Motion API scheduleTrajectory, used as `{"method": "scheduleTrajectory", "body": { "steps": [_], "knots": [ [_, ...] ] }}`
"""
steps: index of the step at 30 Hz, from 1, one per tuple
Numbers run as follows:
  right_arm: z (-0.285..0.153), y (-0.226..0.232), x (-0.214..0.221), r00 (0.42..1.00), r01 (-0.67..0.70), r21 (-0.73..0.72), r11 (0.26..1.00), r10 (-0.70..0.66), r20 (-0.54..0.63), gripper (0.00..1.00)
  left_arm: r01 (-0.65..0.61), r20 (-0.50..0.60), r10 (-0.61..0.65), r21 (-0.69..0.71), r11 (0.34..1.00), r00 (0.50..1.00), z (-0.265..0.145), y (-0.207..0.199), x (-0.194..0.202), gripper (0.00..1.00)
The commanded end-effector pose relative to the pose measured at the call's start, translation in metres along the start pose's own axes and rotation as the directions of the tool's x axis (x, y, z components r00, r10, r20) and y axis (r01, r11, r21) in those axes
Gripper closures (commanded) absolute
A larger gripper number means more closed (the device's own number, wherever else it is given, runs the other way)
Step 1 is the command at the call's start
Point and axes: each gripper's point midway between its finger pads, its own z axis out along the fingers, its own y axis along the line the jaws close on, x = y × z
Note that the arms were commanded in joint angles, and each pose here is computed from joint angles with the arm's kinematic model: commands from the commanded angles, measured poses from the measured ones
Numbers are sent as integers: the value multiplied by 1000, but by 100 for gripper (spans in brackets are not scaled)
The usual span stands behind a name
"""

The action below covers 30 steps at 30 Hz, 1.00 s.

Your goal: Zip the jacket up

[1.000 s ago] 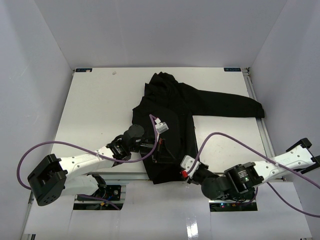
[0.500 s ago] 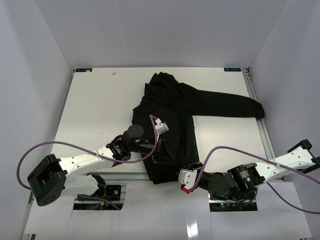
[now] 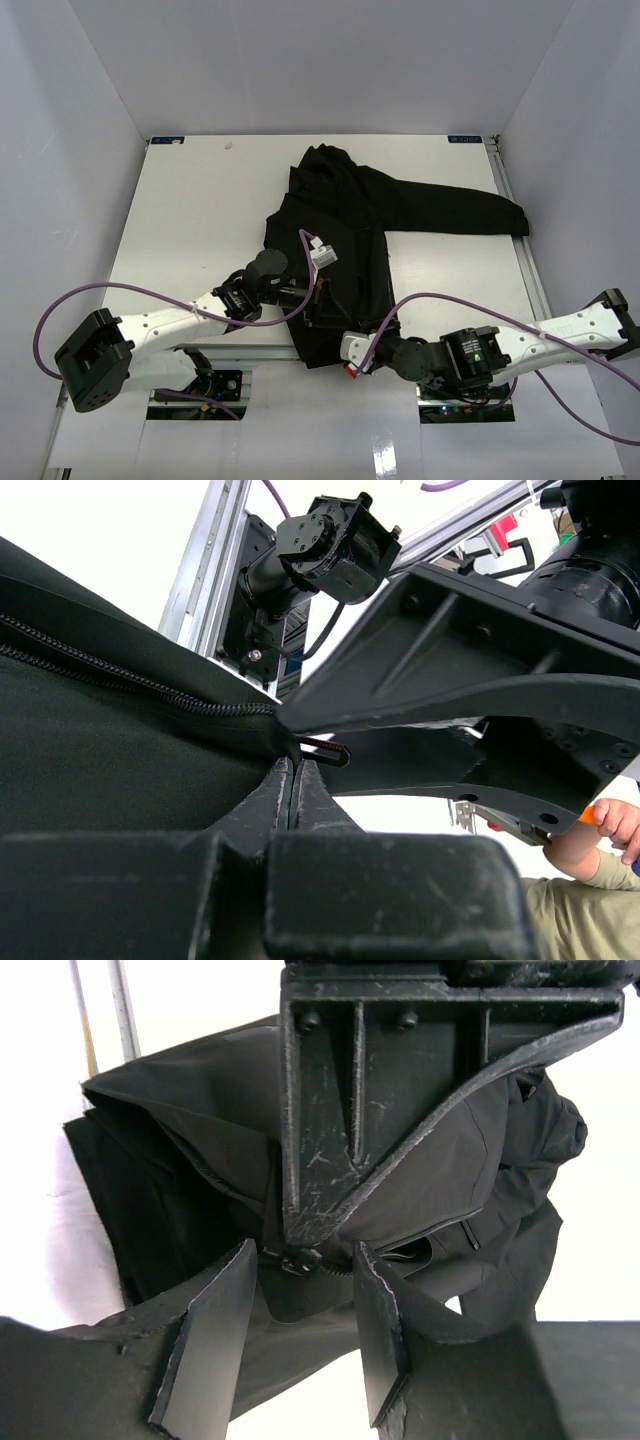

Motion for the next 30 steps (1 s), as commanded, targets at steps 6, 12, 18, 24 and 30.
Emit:
{"method": "scheduleTrajectory", "body": {
  "steps": [6,12,18,24,30],
  "knots": [
    [-2,-19,-16,998,-53,51,997,50,48,56,-56,5,55,83,995,998,-5,-21,-1,100],
    [-3,-20,-15,997,-65,61,996,62,55,67,-56,7,55,83,995,998,-6,-22,-1,100],
    [-3,-22,-12,995,-90,77,993,86,47,75,-52,7,51,77,996,999,-6,-21,-2,100],
    [-3,-22,-13,994,-96,81,992,92,57,82,-50,8,49,76,996,999,-6,-21,-2,100],
    [-2,-23,-13,992,-111,94,989,104,71,87,-50,12,49,72,996,999,-5,-20,-3,100]
  ]
}}
